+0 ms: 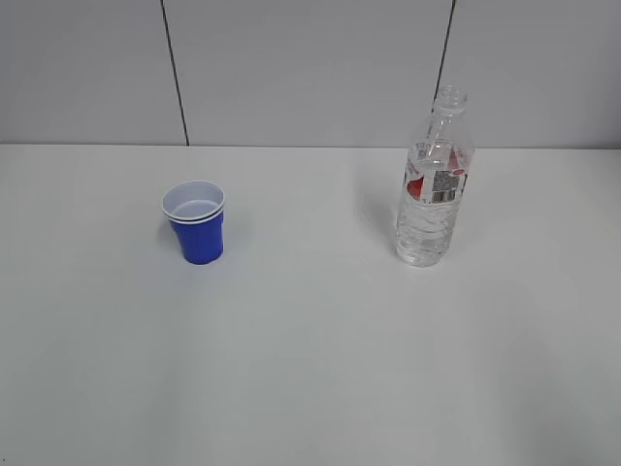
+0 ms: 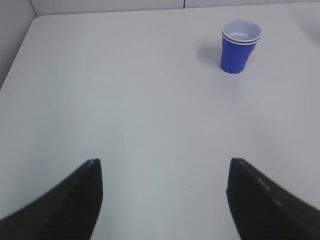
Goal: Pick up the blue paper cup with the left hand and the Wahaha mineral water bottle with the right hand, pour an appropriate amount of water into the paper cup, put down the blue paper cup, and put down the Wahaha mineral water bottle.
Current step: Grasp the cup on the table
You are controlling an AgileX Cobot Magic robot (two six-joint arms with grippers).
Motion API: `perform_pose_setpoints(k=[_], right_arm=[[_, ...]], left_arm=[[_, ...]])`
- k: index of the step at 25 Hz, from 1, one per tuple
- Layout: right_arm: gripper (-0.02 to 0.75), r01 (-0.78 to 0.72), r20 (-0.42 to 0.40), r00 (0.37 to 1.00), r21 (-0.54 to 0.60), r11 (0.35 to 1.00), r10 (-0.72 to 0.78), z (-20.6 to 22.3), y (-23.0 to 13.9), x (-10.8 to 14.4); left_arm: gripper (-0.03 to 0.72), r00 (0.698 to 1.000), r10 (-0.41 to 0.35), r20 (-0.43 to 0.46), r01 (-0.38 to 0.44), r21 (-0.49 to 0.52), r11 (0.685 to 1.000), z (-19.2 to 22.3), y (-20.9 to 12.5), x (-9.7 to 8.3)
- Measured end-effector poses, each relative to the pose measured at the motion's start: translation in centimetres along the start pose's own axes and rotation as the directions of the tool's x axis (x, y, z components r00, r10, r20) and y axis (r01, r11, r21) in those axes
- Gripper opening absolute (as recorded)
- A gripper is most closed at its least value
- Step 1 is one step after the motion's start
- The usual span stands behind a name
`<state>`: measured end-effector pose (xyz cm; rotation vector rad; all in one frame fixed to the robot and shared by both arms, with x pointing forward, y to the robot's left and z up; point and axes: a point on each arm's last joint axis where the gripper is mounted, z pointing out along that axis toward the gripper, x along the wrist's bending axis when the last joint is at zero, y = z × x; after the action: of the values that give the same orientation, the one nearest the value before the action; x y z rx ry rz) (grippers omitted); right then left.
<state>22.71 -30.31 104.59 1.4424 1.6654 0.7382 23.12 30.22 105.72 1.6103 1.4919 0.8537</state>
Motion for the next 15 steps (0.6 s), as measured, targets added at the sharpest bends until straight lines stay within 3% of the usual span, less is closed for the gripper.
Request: perform_pose_setpoints(k=[15], right_arm=[[0.587,0.0,0.0,1.0,0.0,1.0,0.0,0.0,0.0,0.0]], left_arm=[[0.585,1.0,0.001,0.002,-0.001,0.0,1.0,0.0,0.0,0.0]])
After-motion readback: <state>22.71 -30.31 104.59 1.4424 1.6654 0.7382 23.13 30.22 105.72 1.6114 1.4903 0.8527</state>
